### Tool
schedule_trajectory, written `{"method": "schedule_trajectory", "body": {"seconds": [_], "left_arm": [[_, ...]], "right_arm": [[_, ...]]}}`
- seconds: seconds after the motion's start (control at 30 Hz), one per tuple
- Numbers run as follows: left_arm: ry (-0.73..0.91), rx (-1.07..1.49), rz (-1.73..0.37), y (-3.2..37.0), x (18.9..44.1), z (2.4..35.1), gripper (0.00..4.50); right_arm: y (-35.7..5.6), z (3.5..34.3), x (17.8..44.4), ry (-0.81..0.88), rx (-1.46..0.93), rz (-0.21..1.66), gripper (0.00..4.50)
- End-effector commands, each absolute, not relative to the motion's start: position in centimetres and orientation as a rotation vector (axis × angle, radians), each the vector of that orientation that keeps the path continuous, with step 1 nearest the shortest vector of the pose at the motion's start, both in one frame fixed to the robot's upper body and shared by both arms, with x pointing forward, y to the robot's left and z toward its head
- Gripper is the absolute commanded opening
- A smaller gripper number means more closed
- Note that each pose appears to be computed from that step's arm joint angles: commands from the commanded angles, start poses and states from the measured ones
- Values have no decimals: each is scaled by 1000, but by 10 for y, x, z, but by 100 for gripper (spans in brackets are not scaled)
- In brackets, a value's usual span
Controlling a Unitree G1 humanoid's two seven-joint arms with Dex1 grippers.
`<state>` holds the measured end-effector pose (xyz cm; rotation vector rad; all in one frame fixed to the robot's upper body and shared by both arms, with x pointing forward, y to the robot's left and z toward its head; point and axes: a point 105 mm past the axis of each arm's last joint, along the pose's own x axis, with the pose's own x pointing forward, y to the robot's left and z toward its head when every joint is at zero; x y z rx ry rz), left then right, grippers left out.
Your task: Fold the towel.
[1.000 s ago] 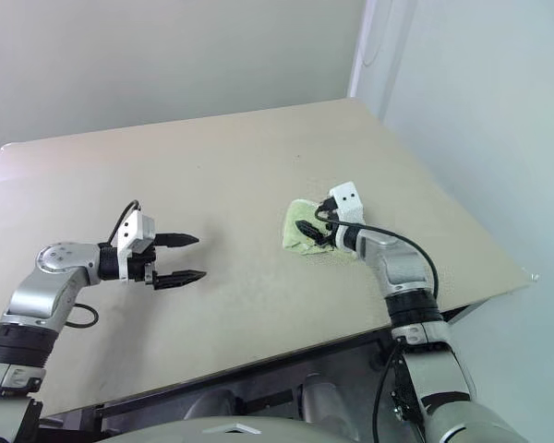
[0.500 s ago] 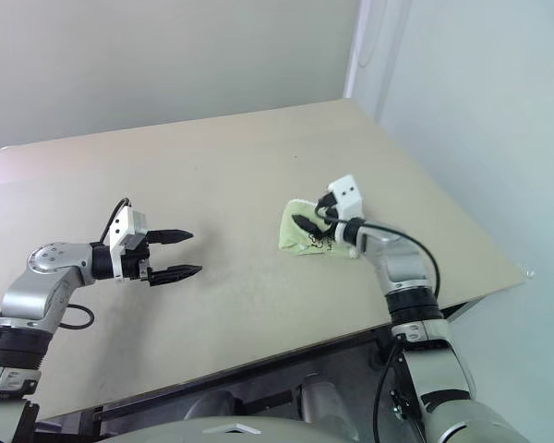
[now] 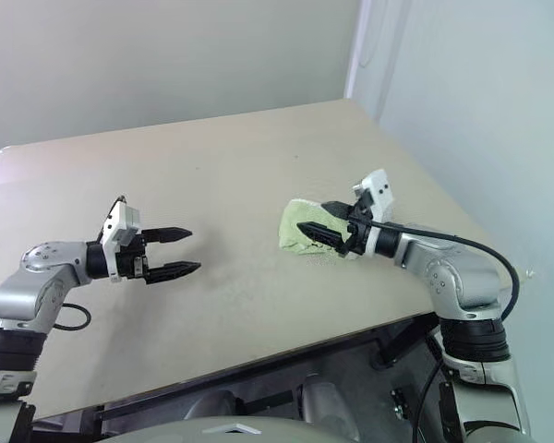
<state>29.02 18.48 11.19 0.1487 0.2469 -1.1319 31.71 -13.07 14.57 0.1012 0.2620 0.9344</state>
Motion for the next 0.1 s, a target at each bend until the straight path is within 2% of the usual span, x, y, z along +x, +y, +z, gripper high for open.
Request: {"method": "schedule_trajectory", "body": {"seconds": [0.03, 0.1], "left_arm": [[210, 200, -1138, 184, 289, 123, 450], [210, 197, -1143, 182, 289, 124, 450]], "right_arm": [[-122, 159, 317, 227, 61, 981, 446], [-122, 156, 318, 237, 48, 986, 446]]}}
